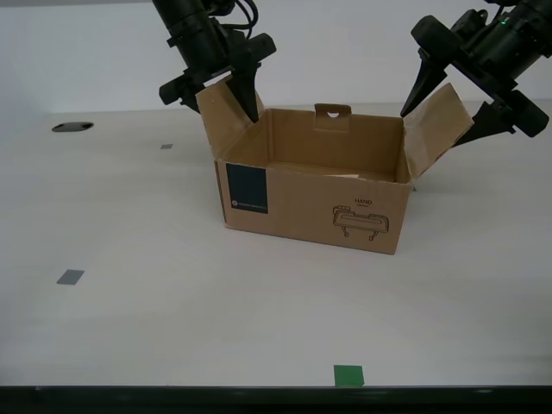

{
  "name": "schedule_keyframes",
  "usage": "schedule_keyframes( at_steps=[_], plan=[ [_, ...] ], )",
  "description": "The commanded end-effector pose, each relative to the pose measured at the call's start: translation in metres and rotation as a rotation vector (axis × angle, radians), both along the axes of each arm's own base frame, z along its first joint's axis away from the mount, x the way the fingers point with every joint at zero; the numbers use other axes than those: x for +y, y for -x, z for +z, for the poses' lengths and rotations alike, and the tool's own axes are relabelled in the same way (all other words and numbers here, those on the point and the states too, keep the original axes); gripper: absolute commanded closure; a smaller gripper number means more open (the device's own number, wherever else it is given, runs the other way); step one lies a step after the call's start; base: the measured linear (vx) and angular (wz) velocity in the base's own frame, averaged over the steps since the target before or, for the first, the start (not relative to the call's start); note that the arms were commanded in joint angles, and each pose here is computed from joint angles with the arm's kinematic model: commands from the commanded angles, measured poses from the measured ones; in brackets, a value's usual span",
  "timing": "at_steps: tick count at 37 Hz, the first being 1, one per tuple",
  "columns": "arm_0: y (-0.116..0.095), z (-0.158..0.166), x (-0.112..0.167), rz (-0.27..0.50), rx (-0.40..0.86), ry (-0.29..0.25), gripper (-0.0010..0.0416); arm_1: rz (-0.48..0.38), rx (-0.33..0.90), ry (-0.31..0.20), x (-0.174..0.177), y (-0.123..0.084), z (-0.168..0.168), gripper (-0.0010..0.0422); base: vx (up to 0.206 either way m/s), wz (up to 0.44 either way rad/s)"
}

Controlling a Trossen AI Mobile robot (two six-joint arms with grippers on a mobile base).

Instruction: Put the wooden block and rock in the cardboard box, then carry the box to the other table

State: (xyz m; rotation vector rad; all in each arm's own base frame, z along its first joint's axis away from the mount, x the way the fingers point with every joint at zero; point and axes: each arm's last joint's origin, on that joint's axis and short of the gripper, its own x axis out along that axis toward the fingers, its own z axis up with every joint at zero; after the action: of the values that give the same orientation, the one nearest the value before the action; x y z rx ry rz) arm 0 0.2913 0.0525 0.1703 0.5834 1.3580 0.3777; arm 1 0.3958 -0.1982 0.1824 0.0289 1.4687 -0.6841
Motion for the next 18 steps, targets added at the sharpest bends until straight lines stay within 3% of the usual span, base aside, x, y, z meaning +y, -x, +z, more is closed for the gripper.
schedule_keyframes(
  at_steps=[1,18],
  plan=[
    [-0.009,-0.002,0.003,0.005,0.0,-0.004,0.0051,0.015,-0.003,0.008,-0.001,-0.001,0.0,0.0149,0.0,0.0],
    [-0.022,-0.02,0.018,0.047,0.008,-0.002,0.0051,0.019,-0.055,0.036,-0.009,-0.004,0.001,0.0149,0.0,0.0]
  ],
)
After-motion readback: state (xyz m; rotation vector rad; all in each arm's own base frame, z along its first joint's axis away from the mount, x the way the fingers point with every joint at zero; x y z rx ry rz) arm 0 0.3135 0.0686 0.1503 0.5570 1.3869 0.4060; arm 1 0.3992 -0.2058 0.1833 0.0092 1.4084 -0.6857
